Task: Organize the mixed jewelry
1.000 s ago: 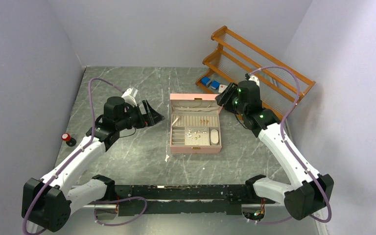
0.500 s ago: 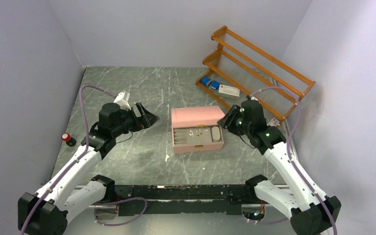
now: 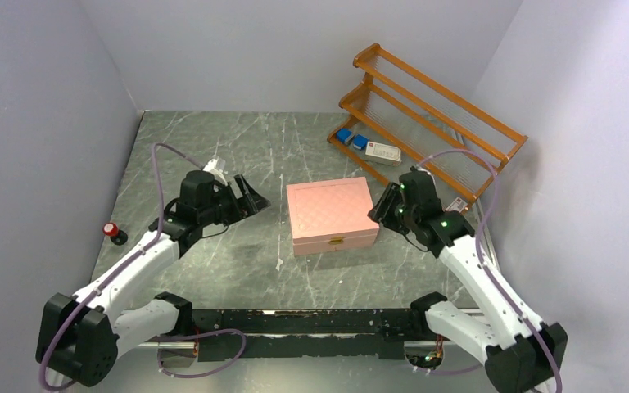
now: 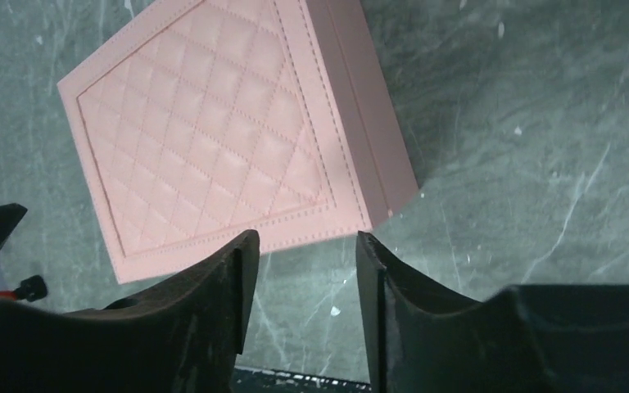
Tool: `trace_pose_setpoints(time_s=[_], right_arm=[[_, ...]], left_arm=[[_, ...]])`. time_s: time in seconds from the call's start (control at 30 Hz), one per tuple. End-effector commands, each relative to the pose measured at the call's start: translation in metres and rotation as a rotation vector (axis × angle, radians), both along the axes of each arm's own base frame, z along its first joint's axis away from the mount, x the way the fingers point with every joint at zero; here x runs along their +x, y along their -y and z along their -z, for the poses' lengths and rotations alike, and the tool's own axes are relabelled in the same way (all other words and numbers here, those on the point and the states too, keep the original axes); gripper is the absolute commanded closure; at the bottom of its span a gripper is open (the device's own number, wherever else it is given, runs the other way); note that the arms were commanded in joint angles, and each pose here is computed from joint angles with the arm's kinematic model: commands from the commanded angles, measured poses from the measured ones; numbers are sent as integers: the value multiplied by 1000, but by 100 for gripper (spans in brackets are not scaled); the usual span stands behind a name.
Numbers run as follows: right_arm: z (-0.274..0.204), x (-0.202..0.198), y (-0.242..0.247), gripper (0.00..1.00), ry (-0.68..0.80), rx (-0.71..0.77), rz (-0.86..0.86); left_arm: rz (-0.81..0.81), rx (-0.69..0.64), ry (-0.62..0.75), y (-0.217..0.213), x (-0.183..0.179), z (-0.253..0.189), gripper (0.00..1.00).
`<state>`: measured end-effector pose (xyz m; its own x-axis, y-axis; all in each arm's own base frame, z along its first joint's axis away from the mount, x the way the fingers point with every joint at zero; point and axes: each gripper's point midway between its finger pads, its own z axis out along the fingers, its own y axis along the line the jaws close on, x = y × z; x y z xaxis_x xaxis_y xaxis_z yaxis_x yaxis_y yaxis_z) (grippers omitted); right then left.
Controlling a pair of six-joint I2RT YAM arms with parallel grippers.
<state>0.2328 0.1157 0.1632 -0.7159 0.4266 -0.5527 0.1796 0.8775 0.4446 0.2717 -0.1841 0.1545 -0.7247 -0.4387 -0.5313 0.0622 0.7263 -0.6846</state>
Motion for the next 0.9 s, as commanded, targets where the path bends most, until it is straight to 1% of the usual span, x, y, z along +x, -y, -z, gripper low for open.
trace_pose_setpoints(time_s=[0.0,0.1,0.2,0.47,0.6,0.87], right_arm=[[-5,29,-2,47,55,-68,-40],[5,38,-4,45,36,-106,-68],[17,37,-4,45,17,-133,-95],[48,24,-3,46,-65,-151,-125],[67,14,-4,49,-121,-146,-142],[103,-5,-9,55,-216,-106,-159]], left_arm=[[67,-65,20,29,2,-14,11],[117,-31,-3,53,-4,-5,11],[148,13,-36,70,-11,11,13],[235,34,-125,93,-23,49,20],[242,86,-177,91,-27,70,26],[207,223,-277,72,-41,110,46]])
